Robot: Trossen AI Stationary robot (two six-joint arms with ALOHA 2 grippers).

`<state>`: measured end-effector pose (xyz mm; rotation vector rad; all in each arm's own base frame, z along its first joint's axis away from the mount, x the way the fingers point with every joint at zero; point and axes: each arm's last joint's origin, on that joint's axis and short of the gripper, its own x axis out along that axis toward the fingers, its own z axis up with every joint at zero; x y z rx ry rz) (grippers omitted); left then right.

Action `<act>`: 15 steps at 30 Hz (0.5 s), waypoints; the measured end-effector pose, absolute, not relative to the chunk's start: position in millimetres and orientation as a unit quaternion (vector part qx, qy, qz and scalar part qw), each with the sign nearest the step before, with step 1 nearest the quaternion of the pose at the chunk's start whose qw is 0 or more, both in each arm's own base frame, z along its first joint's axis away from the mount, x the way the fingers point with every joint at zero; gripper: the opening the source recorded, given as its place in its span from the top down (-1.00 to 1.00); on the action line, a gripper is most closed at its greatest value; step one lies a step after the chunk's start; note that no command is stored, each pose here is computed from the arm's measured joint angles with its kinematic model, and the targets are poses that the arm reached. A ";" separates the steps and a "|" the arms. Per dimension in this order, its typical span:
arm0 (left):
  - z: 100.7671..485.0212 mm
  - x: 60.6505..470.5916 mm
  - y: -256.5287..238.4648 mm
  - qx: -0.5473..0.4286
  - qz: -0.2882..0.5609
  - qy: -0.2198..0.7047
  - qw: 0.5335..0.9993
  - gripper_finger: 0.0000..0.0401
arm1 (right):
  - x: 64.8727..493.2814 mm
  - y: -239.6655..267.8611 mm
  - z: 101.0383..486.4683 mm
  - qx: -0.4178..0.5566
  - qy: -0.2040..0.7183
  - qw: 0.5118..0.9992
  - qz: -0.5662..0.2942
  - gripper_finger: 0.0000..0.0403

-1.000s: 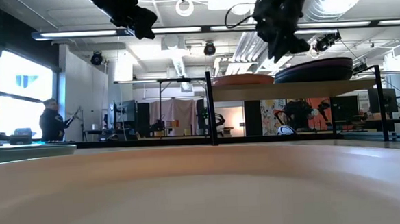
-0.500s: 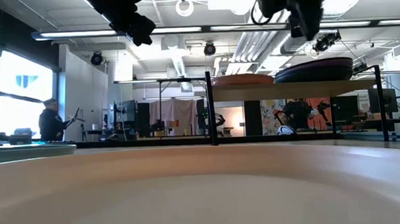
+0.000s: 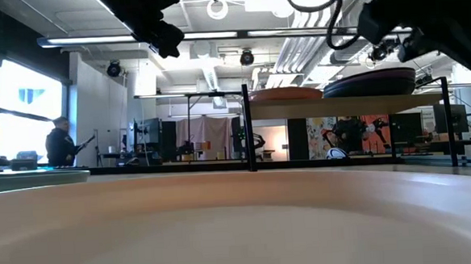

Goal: Place and stack plates onto a shelf
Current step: Stack the white plate on top of the orange plate on the shelf

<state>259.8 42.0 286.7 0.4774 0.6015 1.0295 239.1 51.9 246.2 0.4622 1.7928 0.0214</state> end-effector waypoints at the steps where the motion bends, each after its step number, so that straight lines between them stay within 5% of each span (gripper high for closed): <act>1: 286.5 259.9 43.2 0.221 0.476 0.281 0.804 0.44 | 238.3 57.3 242.9 0.195 0.773 0.603 0.013 0.68; 15: 286.1 259.7 50.3 0.213 0.469 0.283 0.809 0.44 | 229.8 116.4 200.0 0.118 0.719 0.677 0.100 0.73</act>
